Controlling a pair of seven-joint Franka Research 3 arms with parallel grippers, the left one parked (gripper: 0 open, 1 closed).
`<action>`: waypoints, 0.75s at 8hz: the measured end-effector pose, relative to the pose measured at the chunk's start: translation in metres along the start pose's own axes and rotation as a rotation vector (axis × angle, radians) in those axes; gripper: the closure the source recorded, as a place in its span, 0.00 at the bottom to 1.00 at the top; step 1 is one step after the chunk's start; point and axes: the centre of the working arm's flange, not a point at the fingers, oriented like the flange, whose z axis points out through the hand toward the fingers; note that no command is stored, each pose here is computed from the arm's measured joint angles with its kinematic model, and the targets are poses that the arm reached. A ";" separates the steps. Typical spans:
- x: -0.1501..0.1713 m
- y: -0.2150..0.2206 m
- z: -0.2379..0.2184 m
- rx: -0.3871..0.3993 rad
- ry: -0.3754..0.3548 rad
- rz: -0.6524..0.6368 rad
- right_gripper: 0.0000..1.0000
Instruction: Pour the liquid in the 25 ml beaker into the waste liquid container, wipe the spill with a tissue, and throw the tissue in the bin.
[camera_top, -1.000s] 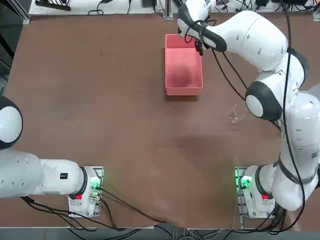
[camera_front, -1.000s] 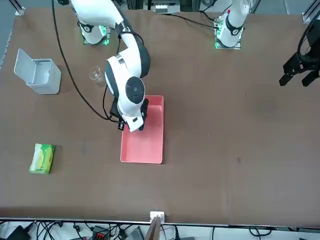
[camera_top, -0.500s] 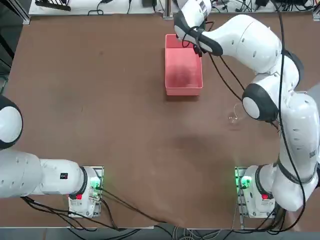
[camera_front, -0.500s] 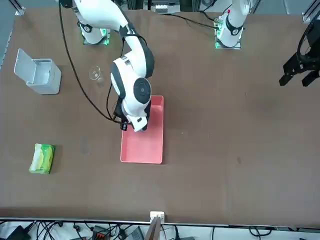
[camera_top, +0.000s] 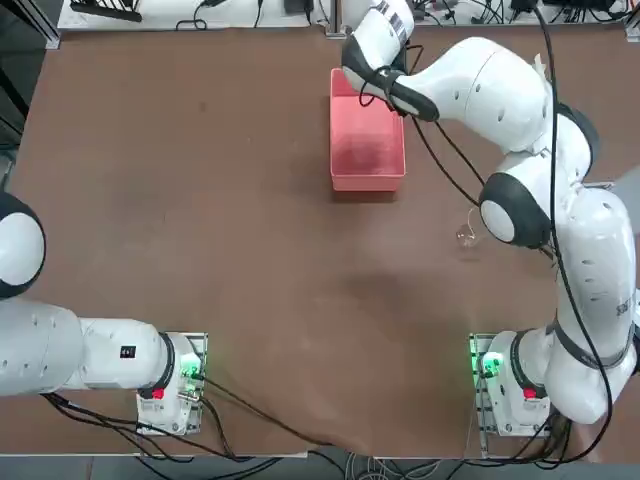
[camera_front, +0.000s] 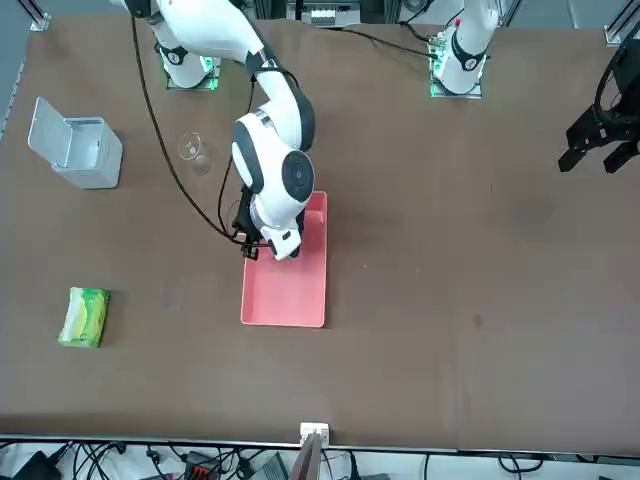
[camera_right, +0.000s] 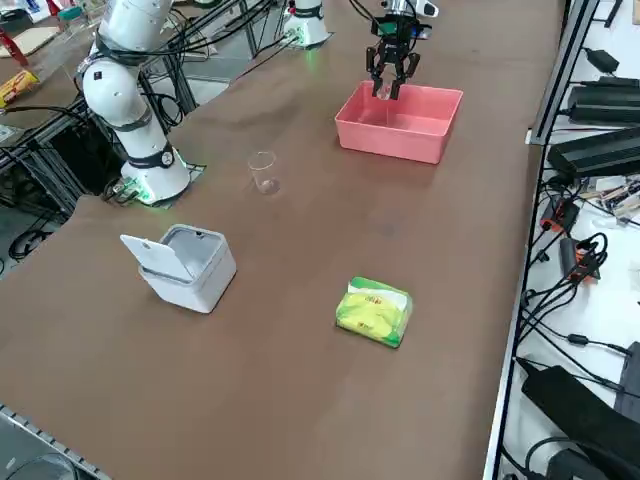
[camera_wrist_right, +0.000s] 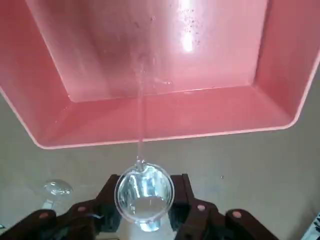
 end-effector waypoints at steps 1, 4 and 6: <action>0.004 -0.003 0.001 -0.005 -0.008 -0.006 0.53; 0.014 -0.011 0.003 -0.025 -0.043 -0.025 0.53; 0.020 -0.015 0.005 -0.031 -0.059 -0.035 0.53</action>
